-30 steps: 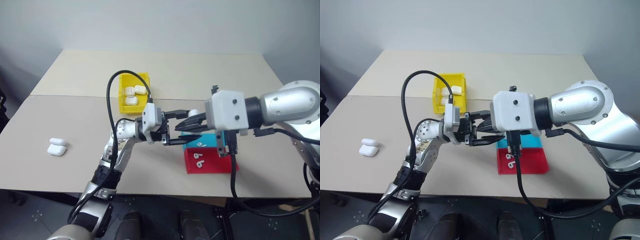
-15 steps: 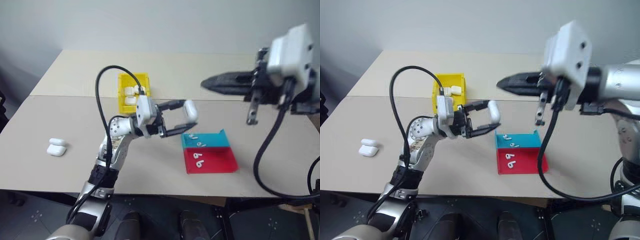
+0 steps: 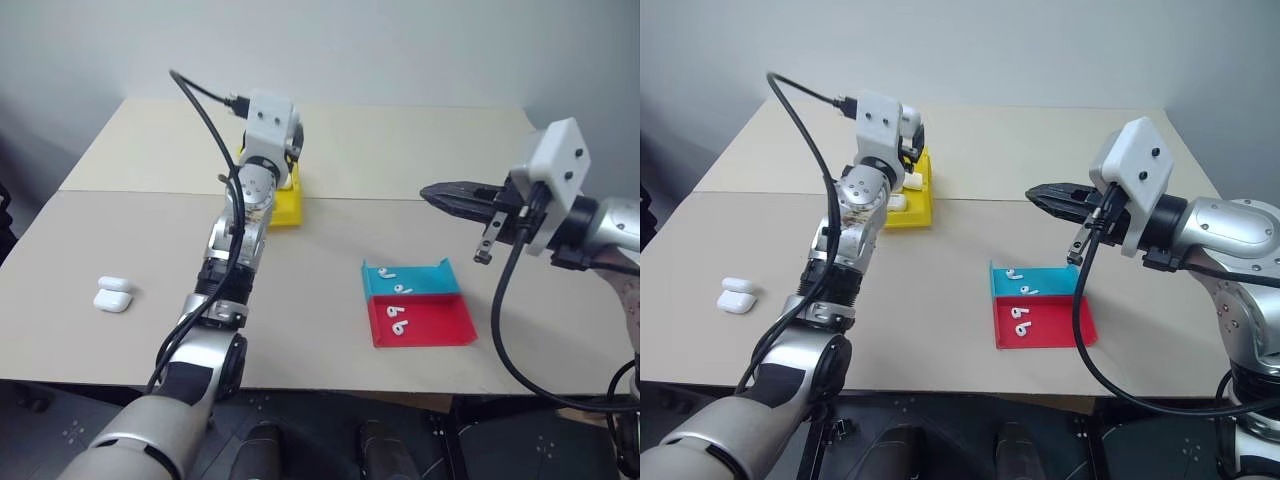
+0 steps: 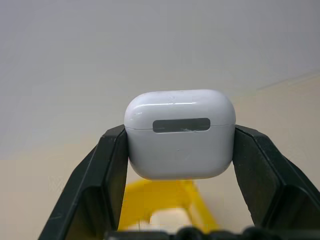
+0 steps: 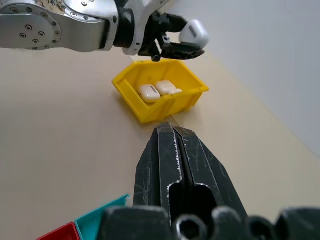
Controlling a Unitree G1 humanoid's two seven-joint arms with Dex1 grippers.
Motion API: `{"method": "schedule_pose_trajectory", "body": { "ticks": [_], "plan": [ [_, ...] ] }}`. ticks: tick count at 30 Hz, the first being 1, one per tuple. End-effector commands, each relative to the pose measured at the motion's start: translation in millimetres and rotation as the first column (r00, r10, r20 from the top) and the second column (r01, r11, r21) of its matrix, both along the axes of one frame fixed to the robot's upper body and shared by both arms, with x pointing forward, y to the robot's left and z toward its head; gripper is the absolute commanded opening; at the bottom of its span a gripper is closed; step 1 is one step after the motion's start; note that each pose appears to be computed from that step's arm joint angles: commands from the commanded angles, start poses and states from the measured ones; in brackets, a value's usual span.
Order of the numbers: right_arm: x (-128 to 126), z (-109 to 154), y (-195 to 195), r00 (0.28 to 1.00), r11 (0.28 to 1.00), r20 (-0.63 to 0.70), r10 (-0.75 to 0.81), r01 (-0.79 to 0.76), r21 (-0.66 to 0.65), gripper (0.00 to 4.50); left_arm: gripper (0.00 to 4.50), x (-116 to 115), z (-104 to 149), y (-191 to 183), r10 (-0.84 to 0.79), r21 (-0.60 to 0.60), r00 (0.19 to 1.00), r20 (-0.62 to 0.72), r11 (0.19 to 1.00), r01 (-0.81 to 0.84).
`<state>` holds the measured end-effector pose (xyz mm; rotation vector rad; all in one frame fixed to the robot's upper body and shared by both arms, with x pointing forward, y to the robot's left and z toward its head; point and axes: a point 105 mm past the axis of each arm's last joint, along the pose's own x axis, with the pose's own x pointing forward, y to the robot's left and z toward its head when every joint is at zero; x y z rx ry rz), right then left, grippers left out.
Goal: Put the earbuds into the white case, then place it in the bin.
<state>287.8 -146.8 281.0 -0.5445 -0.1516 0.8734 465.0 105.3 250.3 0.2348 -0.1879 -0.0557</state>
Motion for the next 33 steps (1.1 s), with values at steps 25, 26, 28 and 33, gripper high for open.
{"method": "schedule_pose_trajectory", "body": {
  "ticks": [25,26,28,33],
  "plan": [
    [-10.7,-21.5,-16.5,1.000,0.987,0.005,-0.027,0.028,-0.161,0.00,4.46,-41.1,12.7,2.7,-0.449,-0.103,0.886,0.112,0.882,0.460],
    [-14.8,-24.6,-18.0,1.000,0.983,-0.007,-0.005,0.003,-0.182,0.00,4.46,-53.2,11.2,3.8,-0.497,-0.066,0.860,0.112,0.860,0.506],
    [-25.5,-32.4,-23.3,0.998,0.973,-0.039,0.046,-0.053,-0.226,0.00,4.46,-87.8,6.3,8.5,-0.625,-0.011,0.776,0.084,0.778,0.628],
    [-39.9,-47.0,-41.6,0.990,0.958,-0.110,0.087,-0.113,-0.264,0.00,4.46,-162.0,-7.1,28.1,-0.793,0.010,0.608,-0.043,0.608,0.794]
  ]
}}
